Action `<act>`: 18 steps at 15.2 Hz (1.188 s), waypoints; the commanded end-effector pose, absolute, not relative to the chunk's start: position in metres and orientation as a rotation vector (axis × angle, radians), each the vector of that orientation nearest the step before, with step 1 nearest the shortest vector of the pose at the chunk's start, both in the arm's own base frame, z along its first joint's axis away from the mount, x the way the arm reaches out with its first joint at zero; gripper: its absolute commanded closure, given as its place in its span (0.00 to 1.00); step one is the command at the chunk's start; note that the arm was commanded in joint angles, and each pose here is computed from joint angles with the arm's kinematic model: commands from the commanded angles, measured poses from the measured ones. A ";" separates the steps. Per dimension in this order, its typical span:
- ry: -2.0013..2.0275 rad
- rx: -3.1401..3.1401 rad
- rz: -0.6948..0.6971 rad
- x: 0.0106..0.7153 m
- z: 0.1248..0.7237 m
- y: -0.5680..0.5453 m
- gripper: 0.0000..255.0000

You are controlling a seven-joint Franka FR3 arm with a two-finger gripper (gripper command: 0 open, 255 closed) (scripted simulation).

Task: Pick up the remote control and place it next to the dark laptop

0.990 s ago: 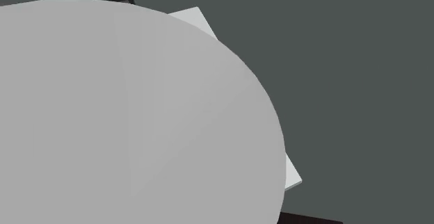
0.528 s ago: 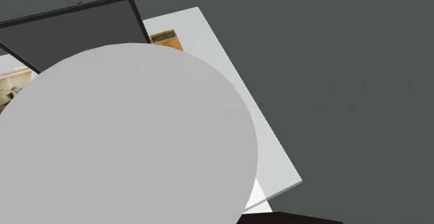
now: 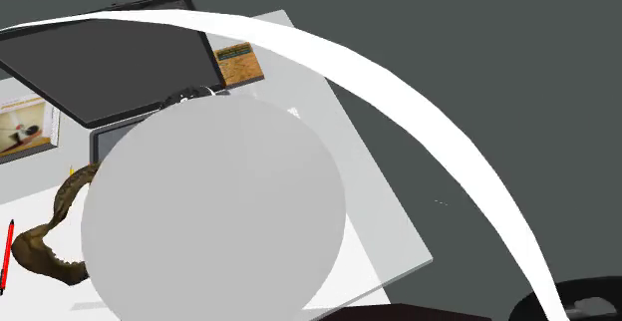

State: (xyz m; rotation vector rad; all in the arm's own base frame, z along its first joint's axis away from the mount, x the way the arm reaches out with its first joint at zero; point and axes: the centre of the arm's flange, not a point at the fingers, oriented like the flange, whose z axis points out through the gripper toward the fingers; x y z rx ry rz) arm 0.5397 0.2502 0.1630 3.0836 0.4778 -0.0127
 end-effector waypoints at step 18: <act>0.478 3.084 -0.012 0.540 0.095 0.252 1.00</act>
